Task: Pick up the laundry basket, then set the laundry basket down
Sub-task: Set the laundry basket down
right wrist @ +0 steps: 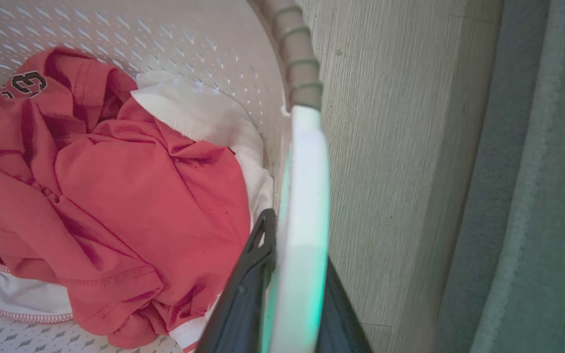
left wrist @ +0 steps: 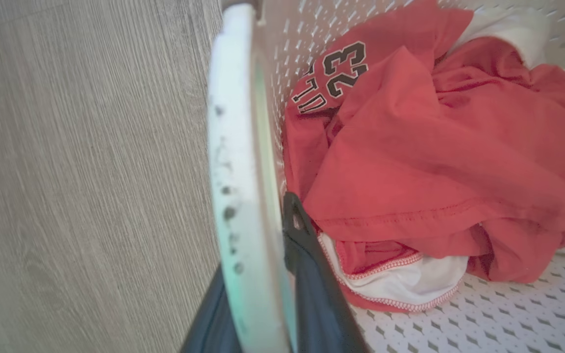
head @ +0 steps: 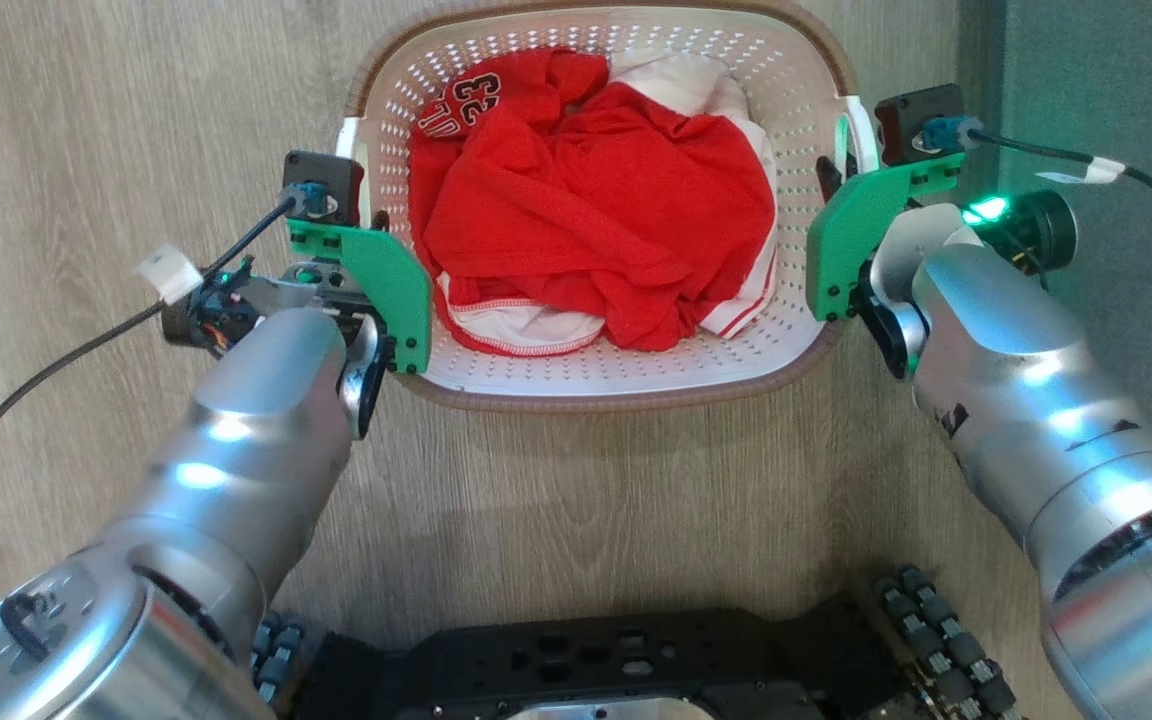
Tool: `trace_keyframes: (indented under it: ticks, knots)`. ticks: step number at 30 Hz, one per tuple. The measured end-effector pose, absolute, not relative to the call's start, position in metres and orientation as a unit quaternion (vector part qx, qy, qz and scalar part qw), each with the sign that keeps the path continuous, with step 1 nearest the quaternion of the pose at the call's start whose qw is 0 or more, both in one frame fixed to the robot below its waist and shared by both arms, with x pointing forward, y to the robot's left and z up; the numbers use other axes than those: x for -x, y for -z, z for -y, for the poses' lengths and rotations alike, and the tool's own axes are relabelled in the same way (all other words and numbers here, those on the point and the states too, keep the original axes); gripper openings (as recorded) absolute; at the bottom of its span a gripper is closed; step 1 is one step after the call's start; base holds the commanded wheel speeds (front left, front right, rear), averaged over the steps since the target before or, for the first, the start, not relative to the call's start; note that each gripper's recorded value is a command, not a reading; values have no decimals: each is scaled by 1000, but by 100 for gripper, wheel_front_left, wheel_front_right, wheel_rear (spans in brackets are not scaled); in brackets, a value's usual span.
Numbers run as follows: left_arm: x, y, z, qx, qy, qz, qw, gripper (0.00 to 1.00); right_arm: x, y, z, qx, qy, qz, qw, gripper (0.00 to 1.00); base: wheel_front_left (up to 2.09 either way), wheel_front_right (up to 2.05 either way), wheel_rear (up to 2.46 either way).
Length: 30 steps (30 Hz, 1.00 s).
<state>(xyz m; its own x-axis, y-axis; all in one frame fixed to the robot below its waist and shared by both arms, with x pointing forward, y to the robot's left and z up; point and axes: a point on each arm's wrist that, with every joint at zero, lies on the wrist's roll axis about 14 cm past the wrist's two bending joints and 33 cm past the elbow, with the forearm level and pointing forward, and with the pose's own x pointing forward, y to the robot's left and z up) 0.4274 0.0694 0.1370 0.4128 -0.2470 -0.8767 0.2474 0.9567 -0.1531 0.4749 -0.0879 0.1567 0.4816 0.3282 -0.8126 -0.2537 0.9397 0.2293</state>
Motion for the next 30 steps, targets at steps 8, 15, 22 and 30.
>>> trace_keyframes:
  ticks: [8,15,22,30]
  knots:
    - [-425,-134,-77,-14,137,-532,835,100,-479,-157,96,-24,-170,-477,862,48,0,0,0]
    - [-428,-136,-79,-17,135,-528,838,100,-482,-161,97,-23,-169,-470,866,100,0,0,0]
    - [-440,-151,-81,-16,131,-502,855,100,-492,-178,99,-19,-169,-445,879,100,0,0,0]
    - [-464,-186,-80,1,125,-444,887,100,-511,-218,99,-16,-169,-391,905,100,0,0,0]
